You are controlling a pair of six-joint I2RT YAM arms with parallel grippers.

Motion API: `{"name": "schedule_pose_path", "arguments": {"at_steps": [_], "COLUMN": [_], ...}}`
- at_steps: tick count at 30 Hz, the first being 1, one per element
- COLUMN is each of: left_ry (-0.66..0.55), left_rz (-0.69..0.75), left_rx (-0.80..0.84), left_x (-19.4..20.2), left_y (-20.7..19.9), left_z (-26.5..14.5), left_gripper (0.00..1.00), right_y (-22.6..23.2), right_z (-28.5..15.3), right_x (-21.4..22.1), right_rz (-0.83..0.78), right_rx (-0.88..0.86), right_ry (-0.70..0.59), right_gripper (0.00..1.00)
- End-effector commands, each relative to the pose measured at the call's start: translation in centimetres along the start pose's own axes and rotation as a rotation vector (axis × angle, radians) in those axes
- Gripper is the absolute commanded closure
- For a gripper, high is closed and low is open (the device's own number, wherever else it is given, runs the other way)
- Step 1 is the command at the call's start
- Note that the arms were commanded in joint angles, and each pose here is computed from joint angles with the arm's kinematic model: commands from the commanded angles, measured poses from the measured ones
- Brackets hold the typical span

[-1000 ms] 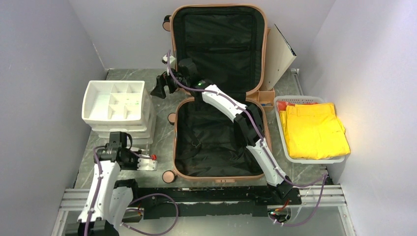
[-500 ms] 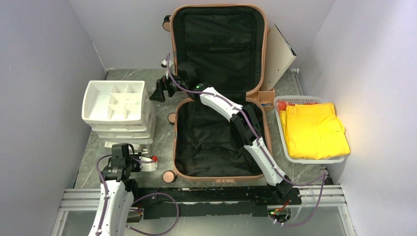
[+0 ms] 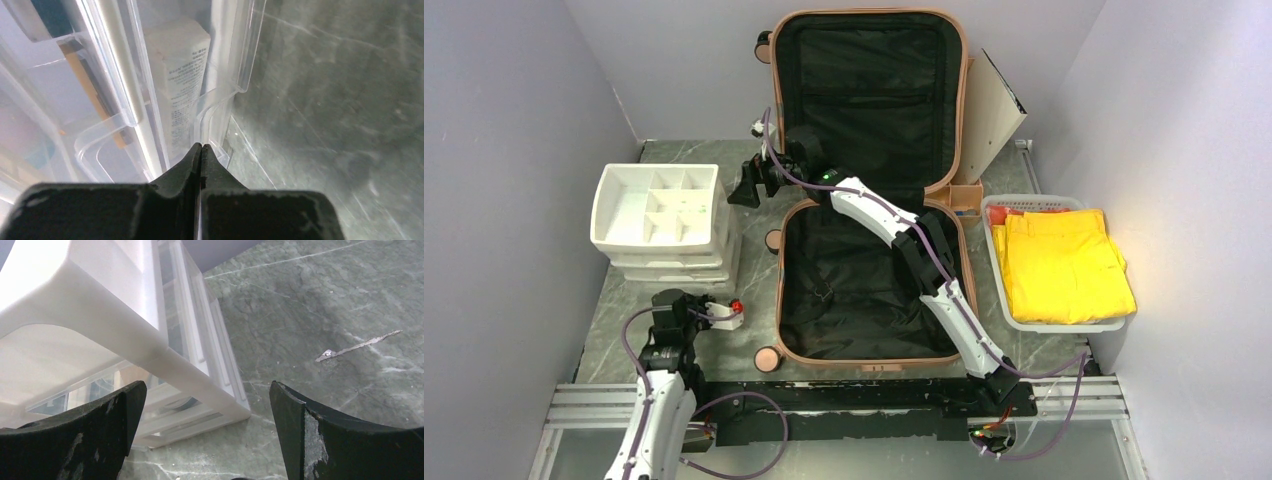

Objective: Open, take out, and arrange the luggage
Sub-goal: Close the drawer of the storage box.

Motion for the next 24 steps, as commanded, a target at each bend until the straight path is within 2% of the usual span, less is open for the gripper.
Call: {"name": "schedule_pose_path", "arguments": {"at_steps": [1,8,15,18,21,24], "left_ry": [0.041,0.032,0.065,0.009,-0.085,-0.212], "left_rz": [-0.037,-0.009,-0.046,-0.063,-0.073,-0.008], "left_rx": [-0.166,-0.297,-0.239,-0.078,0.096,0.299], "left_x": [0.6,0.5,1.1,0.6,-0.1,-1.2], "left_y": [2.3,3.4,3.6,2.8,2.5,1.4], "left_z": [0.5,0.9,0.8,0.9,0.1,-1.6], "left_gripper": [0.95,0.95,0.95,0.95,0.73,0.51], "right_y": [1.8,1.9,1.9,2.0,2.4,3.4], "right_z": [-0.2,0.1,-0.3,-1.4,-4.0,-7.5], "right_x": [-2.3,-1.8,-1.4,-1.7,-2.9,-4.3], "right_rz": [-0.058,-0.052,-0.059,-0.092,-0.141,-0.21], "right_rx": [-0.052,-0.057,-0.026,0.039,0.138,0.236], "right_ry": [-0.053,-0.039,-0.016,0.005,0.01,0.009], "right_gripper": [0.0,0.0,0.0,0.0,0.0,0.0]}}
Point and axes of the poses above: each gripper's point midway between its finger pads, its own z axis out along the fingers, its own y axis along the line the jaws close on, x = y × z, the point moved 7 cm from there along -z, back along the fingers, and after that the axes turned 15 degrees about z, right-handed, at the moved point
